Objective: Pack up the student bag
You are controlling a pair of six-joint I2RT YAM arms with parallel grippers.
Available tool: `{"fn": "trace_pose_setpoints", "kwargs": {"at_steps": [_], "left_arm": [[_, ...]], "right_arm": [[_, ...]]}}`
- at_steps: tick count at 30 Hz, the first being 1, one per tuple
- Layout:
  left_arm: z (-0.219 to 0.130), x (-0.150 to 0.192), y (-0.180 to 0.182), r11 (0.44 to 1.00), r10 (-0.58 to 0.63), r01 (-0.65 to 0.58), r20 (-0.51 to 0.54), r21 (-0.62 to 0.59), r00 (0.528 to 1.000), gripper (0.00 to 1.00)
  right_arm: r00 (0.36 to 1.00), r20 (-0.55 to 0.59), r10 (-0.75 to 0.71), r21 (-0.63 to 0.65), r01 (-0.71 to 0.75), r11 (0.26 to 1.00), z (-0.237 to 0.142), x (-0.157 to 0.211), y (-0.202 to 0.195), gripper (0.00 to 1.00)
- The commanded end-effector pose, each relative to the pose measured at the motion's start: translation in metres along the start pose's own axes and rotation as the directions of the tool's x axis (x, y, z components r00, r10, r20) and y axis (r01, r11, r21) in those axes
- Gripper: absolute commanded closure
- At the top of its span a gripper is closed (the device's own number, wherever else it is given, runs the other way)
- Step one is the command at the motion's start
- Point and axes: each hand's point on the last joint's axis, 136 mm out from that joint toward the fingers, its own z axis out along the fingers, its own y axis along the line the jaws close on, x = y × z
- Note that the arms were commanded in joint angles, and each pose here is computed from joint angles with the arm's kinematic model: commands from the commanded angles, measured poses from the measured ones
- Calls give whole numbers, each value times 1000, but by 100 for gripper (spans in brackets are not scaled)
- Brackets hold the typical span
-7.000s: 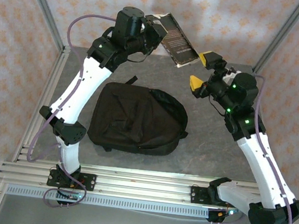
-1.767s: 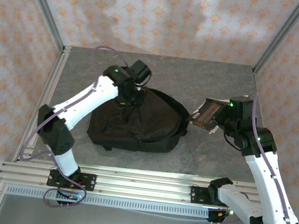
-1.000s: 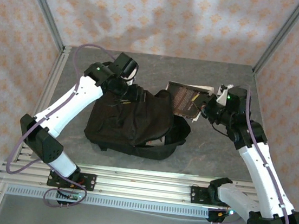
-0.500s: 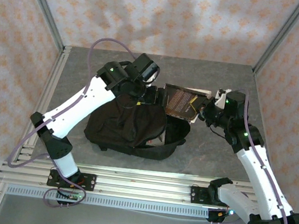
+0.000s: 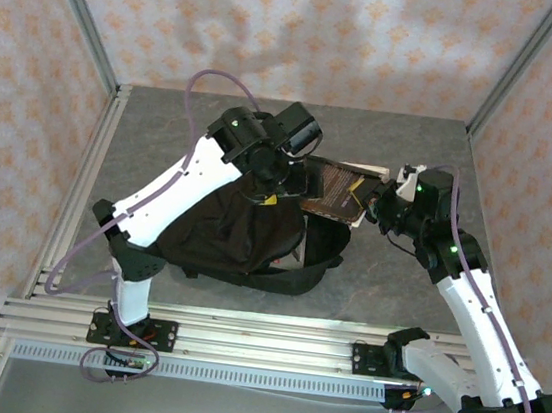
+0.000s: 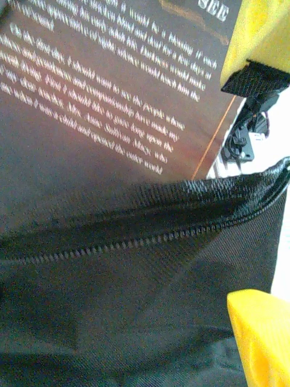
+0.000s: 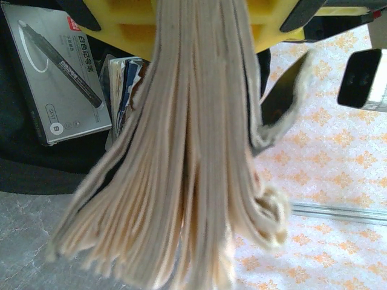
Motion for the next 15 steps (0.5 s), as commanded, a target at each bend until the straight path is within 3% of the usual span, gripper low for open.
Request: {"fn": "trace_pose_setpoints", "kwargs": {"at_steps": [1,8,15], "left_arm": [[7,11,39,976,-79,69,-40,-204,996,17],[13,-2,44,963,-101,106,36,-247,994,26],[4,-8,50,959,-118,133,73,-249,990,54]], "right_arm": [[999,16,-52,-120,53,991,-10,0,33,100],[998,12,-64,-123,65,990,-10,4,34,100],[996,16,-87,-101,89,991,-14,6,30,100]]}}
